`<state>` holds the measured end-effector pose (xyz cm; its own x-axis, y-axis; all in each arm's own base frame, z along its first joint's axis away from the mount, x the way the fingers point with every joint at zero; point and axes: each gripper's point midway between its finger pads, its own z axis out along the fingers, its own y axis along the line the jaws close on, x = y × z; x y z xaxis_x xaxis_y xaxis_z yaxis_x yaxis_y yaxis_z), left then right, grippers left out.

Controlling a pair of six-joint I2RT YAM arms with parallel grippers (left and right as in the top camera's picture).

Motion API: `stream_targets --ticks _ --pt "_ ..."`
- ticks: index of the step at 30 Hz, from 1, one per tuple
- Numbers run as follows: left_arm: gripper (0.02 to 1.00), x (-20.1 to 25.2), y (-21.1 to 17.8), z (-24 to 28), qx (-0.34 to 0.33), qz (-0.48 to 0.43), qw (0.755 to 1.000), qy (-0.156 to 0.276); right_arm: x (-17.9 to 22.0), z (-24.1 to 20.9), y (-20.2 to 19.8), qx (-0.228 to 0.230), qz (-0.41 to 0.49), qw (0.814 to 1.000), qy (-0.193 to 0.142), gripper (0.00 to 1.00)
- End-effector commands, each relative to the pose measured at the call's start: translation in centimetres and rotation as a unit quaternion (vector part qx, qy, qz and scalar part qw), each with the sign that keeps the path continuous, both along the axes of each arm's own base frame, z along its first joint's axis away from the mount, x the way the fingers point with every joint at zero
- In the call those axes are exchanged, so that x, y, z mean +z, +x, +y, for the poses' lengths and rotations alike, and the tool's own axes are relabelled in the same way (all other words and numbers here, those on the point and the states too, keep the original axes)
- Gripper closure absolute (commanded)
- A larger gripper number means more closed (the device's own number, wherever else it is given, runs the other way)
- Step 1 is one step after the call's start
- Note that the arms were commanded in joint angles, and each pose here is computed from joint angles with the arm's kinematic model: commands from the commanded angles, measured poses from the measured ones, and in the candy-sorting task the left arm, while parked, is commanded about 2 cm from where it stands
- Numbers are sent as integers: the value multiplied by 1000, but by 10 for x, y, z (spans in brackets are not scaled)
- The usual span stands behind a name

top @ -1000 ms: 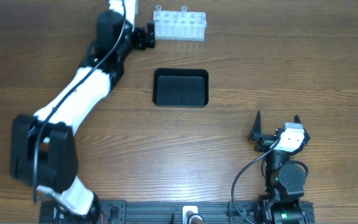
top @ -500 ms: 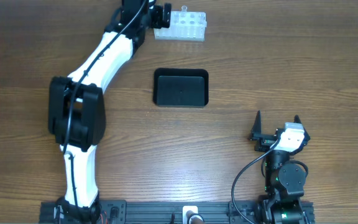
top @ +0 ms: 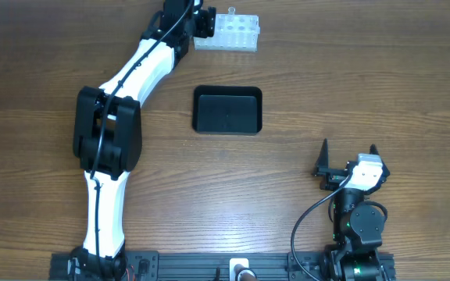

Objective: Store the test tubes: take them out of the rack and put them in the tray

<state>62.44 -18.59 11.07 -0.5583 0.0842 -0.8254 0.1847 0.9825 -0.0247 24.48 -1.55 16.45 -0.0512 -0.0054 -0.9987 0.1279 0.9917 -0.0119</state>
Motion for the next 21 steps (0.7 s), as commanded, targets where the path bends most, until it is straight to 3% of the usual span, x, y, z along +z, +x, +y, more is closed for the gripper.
stream_targets --ticks 1,9,21 --pt "336 9 6 -4 -1 -15 1000 3 -2 2 0 5 1 1000 -2 9" --pt "524 13 5 -14 -8 -23 1000 0 -2 2 0 5 1 1000 -2 7" --pt "684 13 5 -14 -8 -24 1000 0 -2 2 0 5 1 1000 -2 7"
